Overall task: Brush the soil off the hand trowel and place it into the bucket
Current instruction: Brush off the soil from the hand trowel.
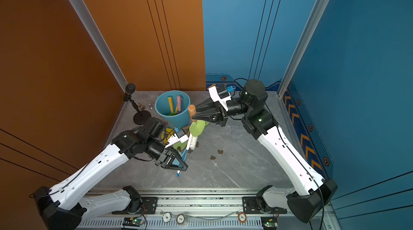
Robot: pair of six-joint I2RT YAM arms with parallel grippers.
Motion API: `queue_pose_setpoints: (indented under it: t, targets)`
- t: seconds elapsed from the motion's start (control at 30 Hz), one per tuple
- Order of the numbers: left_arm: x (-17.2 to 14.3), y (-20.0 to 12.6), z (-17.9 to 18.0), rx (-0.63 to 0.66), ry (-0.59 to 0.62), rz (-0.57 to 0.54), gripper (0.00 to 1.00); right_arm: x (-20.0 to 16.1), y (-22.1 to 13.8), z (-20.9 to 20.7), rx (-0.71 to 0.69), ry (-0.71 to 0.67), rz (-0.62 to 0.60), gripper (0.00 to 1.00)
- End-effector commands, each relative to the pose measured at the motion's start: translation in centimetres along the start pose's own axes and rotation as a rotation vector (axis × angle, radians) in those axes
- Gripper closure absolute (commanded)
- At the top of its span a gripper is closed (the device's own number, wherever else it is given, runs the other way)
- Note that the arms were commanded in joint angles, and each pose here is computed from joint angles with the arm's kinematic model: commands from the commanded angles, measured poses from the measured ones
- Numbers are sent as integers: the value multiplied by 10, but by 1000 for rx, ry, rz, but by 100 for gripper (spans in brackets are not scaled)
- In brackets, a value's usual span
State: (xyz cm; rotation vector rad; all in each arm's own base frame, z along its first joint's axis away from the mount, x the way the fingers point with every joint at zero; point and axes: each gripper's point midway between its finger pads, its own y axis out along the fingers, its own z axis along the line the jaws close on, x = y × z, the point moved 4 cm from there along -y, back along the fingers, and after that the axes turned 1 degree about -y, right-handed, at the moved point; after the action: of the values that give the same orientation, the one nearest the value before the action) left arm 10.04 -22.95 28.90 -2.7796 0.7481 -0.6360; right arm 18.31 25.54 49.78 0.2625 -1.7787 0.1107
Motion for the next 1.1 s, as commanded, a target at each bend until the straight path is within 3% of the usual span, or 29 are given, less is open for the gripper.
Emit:
queue_pose_setpoints:
  t: [0.0, 0.17, 0.3, 0.53, 0.8, 0.87, 0.93, 1.07]
  targets:
    - [0, -2, 8, 17, 51, -12, 100, 18, 0, 4, 15, -69, -22, 89]
    - [14, -44, -28, 56, 157, -196, 100, 19, 0, 7, 23, -60, -20, 89]
    - [14, -48, -55, 45, 247, -206, 100, 15, 5, 6, 48, -47, -19, 89]
    - [10, -25, -51, 13, 243, -106, 100, 9, 18, -3, 89, -7, -15, 89]
    - [-16, 26, 20, 21, 27, 103, 100, 15, 22, -21, 22, -17, -20, 89]
    - [-11, 25, 27, 74, 31, 92, 100, 13, 23, -37, -67, -10, -22, 89]
    - [-2, 12, 39, 231, 23, 21, 100, 10, 24, -60, -199, 12, -32, 89]
    - [19, -49, 66, 595, -135, -255, 100, -5, 21, -112, -472, 55, -31, 88]
